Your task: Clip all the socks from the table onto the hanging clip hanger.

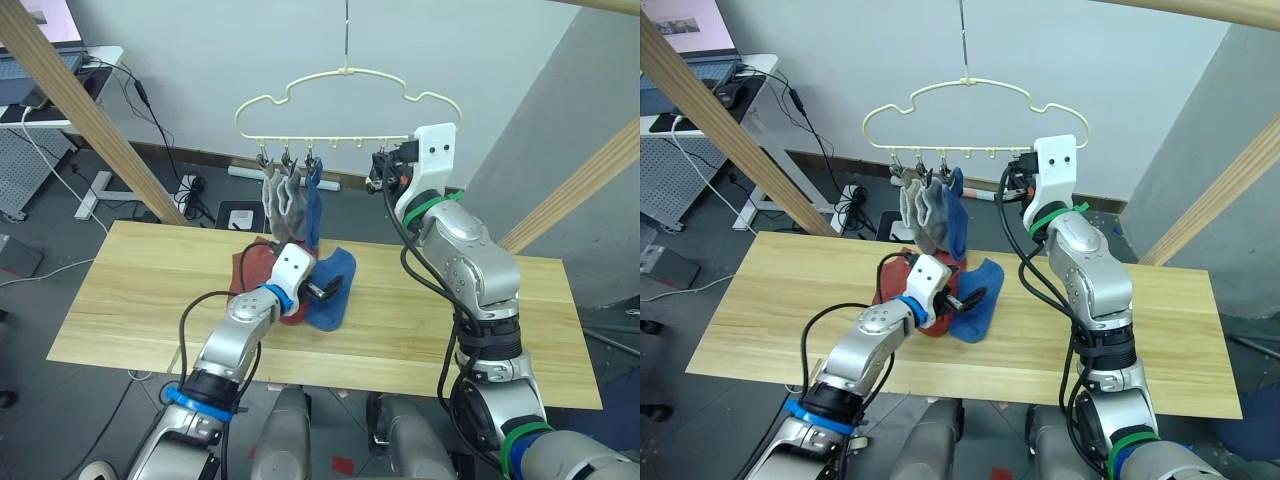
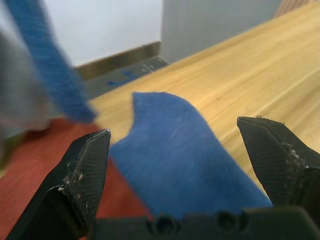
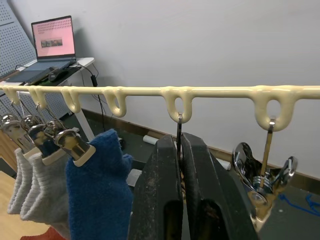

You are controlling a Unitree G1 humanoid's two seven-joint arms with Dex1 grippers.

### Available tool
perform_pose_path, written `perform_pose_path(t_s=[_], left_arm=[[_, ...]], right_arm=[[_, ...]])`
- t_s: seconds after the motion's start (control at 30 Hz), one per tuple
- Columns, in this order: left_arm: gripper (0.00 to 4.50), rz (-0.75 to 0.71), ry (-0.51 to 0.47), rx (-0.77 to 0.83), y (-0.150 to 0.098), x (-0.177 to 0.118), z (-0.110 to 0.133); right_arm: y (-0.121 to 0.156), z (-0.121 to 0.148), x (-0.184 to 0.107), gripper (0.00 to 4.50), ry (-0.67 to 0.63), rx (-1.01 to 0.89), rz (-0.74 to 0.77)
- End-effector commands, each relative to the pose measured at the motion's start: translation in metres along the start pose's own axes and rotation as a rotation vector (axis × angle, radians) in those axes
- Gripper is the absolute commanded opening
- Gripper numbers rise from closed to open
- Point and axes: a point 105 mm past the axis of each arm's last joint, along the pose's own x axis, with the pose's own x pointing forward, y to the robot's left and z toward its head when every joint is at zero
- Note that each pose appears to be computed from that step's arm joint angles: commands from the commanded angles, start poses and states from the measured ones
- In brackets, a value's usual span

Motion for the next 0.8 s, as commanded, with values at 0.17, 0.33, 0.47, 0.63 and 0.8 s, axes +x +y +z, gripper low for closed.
perform_pose_path(t_s=[0.17, 0.33, 0.47, 0.63, 0.8], left_arm=[[4.5, -0.112, 0.17, 0.042, -0.017, 0.014, -0.035], [3.93, -0.139, 0.212, 0.156, -0.022, 0.013, -0.044], [2.85, -0.153, 0.196, 0.163, -0.027, 0.012, -0.044], [1.44, -0.146, 0.155, 0.164, -0.033, 0.012, -0.042], [0.01, -0.15, 0.132, 0.143, -0.04, 0.01, -0.042]], right_arm=[[-0.006, 0.006, -0.004, 0.01, -0.018, 0.01, -0.041], [-0.013, 0.007, -0.006, 0.0, -0.021, 0.004, -0.064], [-0.014, 0.005, -0.007, 0.0, -0.014, 0.003, -0.067], [-0.015, 0.004, -0.008, 0.0, -0.009, -0.001, -0.059], [-0.019, 0.003, -0.008, 0.0, 0.005, -0.012, -0.047]])
